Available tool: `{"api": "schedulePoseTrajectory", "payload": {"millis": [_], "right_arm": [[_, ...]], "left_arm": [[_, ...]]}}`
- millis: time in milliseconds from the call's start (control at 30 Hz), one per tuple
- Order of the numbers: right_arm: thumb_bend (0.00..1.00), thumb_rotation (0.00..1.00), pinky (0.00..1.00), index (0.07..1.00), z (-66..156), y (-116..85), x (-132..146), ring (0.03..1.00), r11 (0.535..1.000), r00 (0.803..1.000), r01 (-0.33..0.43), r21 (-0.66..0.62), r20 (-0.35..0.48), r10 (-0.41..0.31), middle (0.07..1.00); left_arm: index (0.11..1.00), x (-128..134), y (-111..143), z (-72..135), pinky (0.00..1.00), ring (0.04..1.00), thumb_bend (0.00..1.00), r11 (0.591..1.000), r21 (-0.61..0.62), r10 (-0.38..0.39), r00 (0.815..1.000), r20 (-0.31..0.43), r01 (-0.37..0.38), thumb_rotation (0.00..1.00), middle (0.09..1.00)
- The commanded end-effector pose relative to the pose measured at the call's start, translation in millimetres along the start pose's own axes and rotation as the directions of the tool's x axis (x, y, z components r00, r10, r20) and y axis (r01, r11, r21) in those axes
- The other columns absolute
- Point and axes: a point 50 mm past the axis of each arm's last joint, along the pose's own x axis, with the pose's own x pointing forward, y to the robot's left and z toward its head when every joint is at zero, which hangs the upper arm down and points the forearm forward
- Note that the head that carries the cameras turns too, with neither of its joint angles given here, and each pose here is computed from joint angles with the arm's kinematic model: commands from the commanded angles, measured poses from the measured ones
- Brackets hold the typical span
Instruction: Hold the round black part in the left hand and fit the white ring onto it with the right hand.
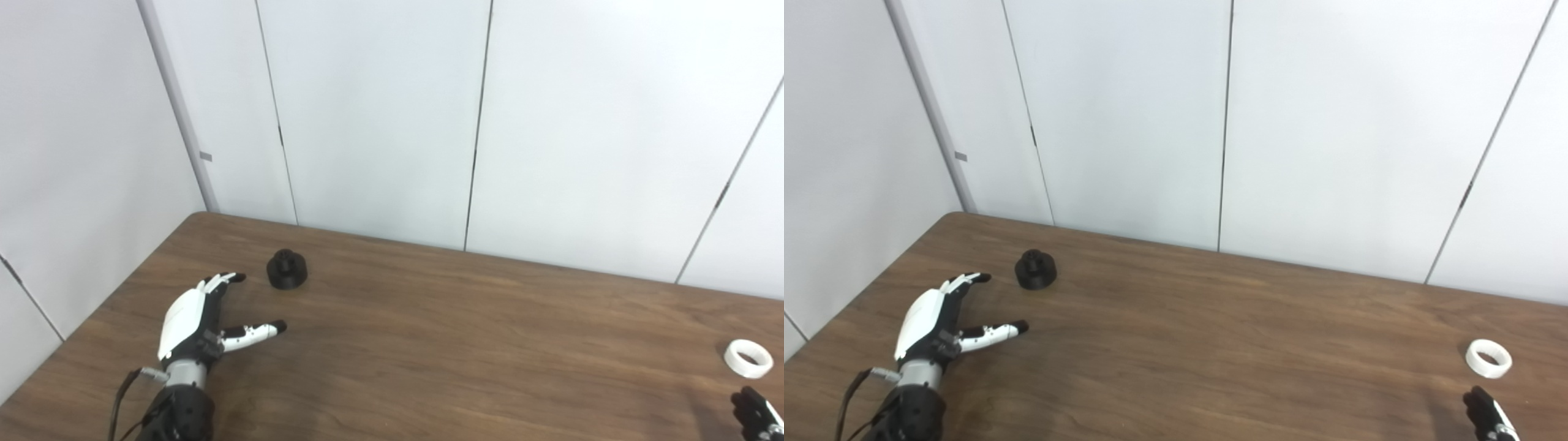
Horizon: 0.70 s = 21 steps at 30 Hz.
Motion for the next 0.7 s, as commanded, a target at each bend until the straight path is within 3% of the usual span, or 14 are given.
{"api": "schedulePoseTrajectory", "payload": {"millis": [0,333,567,667], "right_arm": [[0.75,1.0,0.98,0.917,-15,1,-16,0.939,1.0,0.999,0.007,0.002,-0.052,-0.007,0.906],[0.75,1.0,0.99,0.913,-14,5,-20,0.942,1.0,0.998,0.007,0.017,-0.061,-0.006,0.909],[0.74,1.0,0.96,0.907,-14,7,-22,0.926,1.0,0.998,0.01,0.01,-0.057,-0.009,0.899],[0.75,1.0,0.95,0.905,-13,6,-23,0.925,1.0,0.998,0.007,-0.004,-0.062,-0.007,0.896]], "left_arm": [[0.835,22,21,17,1.0,0.986,1.0,0.996,0.015,0.092,0.994,0.065,-0.093,0.38,0.929],[0.843,66,12,27,1.0,0.995,1.0,0.994,0.084,0.061,0.997,0.047,-0.065,0.4,0.942],[0.874,86,4,35,1.0,1.0,1.0,0.985,0.169,0.01,0.999,0.054,-0.019,0.47,0.974],[0.871,93,2,38,1.0,1.0,1.0,0.985,0.173,0.001,0.999,0.046,-0.009,0.46,0.981]]}}
